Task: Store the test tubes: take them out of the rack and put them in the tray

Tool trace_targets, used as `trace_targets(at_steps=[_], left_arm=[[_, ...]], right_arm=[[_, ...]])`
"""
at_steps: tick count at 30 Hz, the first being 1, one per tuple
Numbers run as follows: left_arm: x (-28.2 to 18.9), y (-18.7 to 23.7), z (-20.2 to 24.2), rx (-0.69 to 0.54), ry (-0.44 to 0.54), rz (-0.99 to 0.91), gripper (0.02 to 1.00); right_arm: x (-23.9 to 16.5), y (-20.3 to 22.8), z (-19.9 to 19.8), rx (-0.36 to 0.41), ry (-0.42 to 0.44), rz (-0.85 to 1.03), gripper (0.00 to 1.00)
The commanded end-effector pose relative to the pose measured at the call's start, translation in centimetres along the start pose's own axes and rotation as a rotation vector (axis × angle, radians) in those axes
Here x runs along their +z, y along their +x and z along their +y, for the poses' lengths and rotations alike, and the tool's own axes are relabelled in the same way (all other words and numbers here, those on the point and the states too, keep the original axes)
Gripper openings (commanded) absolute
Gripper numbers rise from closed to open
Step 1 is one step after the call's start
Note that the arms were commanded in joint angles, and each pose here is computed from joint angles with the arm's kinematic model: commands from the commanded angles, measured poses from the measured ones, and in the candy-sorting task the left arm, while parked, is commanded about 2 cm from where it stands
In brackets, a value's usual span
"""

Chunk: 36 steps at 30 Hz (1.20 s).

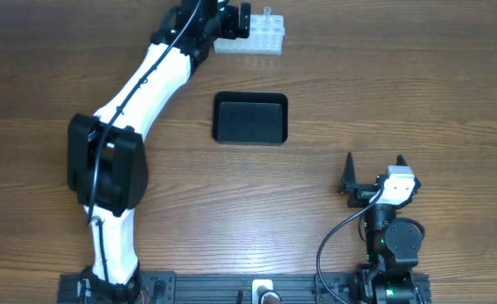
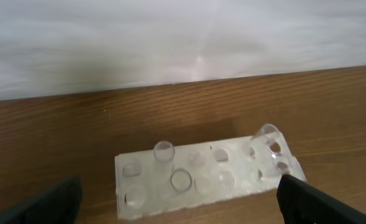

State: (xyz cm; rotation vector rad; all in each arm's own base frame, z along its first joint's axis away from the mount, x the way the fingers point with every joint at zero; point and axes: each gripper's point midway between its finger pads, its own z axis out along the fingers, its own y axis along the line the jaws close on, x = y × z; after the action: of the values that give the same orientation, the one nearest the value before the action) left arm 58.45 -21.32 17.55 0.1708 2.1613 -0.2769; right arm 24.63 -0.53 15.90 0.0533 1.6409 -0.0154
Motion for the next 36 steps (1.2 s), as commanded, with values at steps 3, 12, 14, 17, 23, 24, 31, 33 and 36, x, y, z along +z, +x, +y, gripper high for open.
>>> trace_targets(at_steps=[3,12,14,17,23,24,31,33,36], left_arm=[[2.4,0.6,0.0,-0.008,-0.007,0.006,0.996],[4.0,2.3,-0.4,-0.002,-0.004,0.032,0.998],[4.2,2.4,-0.5,-0.002,-0.003,0.029,0.991],[4.5,2.5,-0.5,-0.001,0.000,0.024,0.985],[4.7,2.5,-0.8,0.001,0.004,0.016,0.939],[4.8,2.6,-0.8,0.000,0.004,0.016,0.941],[5.3,3.4,-0.7,0.002,0.002,0.032,0.939],[5.4,3.5,-0.8,0.003,0.003,0.034,0.936],[5.4,3.6,-0.9,0.003,0.003,0.035,0.904]], right_arm=[[0.0,0.1,0.3,0.009,-0.013,0.000,0.991],[0.0,0.1,0.3,0.009,-0.013,0.000,0.993],[0.0,0.2,0.3,0.009,-0.013,0.000,0.993],[0.0,0.1,0.3,0.009,-0.013,0.000,0.991],[0.0,0.1,0.3,0.009,-0.013,0.000,0.991],[0.0,0.1,0.3,0.009,-0.013,0.000,0.991],[0.0,0.2,0.3,0.009,-0.013,0.000,0.993],[0.0,0.1,0.3,0.009,-0.013,0.000,0.993],[0.0,0.1,0.3,0.009,-0.013,0.000,0.991]])
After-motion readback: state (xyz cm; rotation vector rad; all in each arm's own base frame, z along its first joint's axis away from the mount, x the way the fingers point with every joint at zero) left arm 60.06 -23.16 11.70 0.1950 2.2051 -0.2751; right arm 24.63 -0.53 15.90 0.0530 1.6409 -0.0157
